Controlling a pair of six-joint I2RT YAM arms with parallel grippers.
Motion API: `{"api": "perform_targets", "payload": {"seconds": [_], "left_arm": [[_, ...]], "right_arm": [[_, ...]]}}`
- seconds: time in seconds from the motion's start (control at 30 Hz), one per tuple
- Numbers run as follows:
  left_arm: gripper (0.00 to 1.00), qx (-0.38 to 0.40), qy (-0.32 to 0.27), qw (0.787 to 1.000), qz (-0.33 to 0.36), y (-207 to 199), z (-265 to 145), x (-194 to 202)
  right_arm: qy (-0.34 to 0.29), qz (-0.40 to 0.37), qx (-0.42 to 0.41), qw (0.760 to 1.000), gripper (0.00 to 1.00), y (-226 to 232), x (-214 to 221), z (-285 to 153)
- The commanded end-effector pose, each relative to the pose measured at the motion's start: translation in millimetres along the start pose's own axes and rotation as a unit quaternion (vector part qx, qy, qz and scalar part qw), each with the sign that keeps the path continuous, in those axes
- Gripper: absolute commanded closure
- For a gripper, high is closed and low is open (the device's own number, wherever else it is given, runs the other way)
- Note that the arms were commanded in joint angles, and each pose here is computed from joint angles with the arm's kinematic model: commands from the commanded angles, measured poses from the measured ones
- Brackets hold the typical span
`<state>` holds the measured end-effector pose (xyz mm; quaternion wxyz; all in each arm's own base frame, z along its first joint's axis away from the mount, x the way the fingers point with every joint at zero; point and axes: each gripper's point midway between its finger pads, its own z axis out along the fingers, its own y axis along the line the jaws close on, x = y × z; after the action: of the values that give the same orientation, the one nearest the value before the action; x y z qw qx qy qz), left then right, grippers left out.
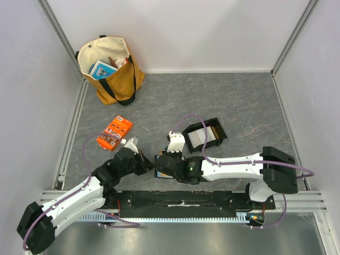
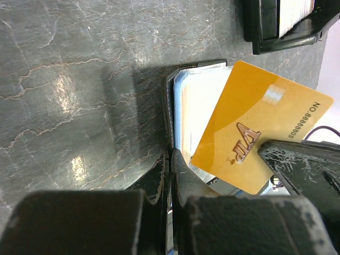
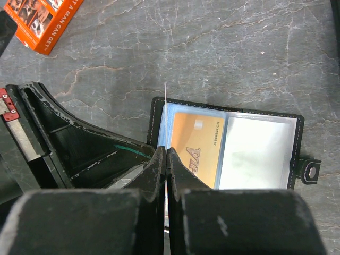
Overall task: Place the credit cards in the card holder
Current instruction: Turn over the card slot in the card holder.
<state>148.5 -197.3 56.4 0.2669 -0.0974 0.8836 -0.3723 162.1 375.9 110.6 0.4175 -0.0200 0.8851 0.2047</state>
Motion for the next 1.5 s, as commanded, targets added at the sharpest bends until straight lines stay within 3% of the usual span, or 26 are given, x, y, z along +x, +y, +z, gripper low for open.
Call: {"api": "perform_targets", "payload": {"seconds": [0.0,1.33,1.47], "left_arm": [[0.98,0.003,-0.012,1.0,-0.012,-4.0,0.1,-5.3],[0.98,0.014,-0.015,1.0,-0.015,-10.5,-1.6,-7.7],[0.98,0.019,-0.014,1.0,-0.015,-13.7,-2.6,-7.8]], "right_arm": [[-0.035,0.036,-0.003,0.999,1.0,8.3,-25.7,-9.0],[-0.011,0.001,0.008,1.0,1.0,22.6,-9.2,7.2],[-0.006,-0.031,0.047,0.998,1.0,17.5,-2.4,14.0]]}}
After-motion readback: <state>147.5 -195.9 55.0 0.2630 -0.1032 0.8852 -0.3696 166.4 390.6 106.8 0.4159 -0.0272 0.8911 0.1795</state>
